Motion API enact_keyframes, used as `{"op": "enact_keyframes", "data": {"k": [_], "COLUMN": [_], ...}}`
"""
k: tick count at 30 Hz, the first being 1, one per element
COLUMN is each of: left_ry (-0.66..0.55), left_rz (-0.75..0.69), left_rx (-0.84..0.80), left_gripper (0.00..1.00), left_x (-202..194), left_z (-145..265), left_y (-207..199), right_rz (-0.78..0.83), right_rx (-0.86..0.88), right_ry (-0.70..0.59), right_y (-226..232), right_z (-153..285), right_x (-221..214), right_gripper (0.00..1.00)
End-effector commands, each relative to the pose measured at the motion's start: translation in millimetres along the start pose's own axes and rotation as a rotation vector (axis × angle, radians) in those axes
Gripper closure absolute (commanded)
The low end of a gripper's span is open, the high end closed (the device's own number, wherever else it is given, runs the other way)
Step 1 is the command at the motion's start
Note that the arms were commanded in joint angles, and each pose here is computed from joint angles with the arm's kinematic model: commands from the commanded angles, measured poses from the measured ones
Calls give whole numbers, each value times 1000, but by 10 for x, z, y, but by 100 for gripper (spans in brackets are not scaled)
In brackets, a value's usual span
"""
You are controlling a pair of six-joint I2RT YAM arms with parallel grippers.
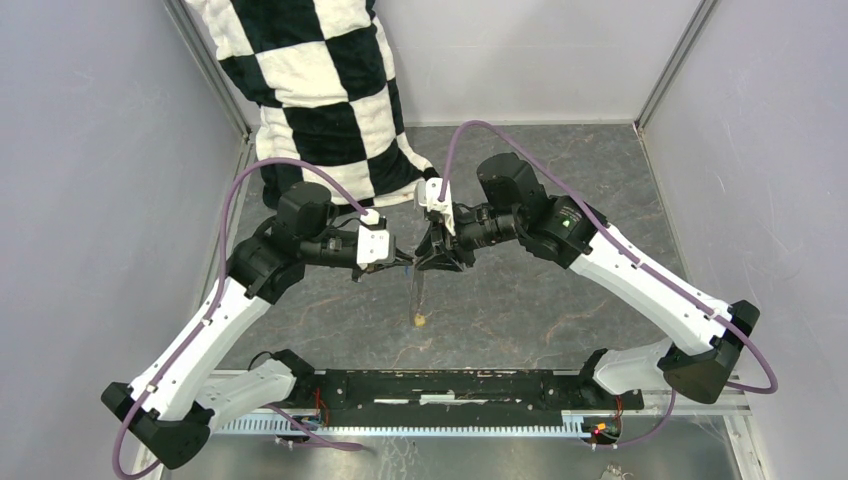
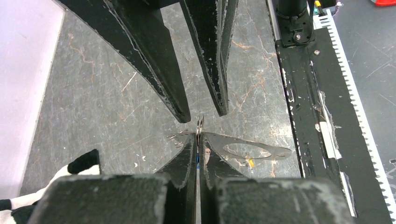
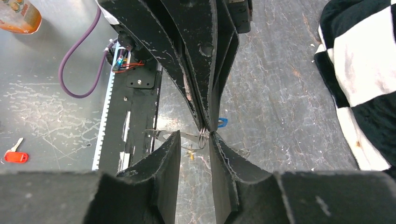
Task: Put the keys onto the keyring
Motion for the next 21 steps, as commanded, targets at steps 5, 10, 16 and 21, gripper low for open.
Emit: {"op": "enact_keyframes", "data": {"k": [5,10,16,21], "left_ry": [-79,-80,-78,-80], "left_rz": [-102,-101,-100,-99], "left_rx": [30,28,27,22], "left_gripper": [98,98,98,98], "left_x": [187,175,156,156], "left_z": [43,48,46,44], "left_y": [19,3,-4,-8], "right_rz": [-8,-4,8,9], "right_rx": [16,7,-21,-24], "right_ry": [-22,-36,-40,-51], "right_y": [-36,-66,-90,-102], "right_z": [-55,-71,-48,-60], "right_x": [68,99,131,143], "right_gripper": [70,76,78,81]}}
Point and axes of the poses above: each gripper's point midway between its finger pads, its own z axis back along the fingers, its own y axis along the line the jaws close on, x = y × z, the point moved 8 cm from there along z, back along the fingers, and after that the axes turned 11 degrees about z, right-handed, at the moved point
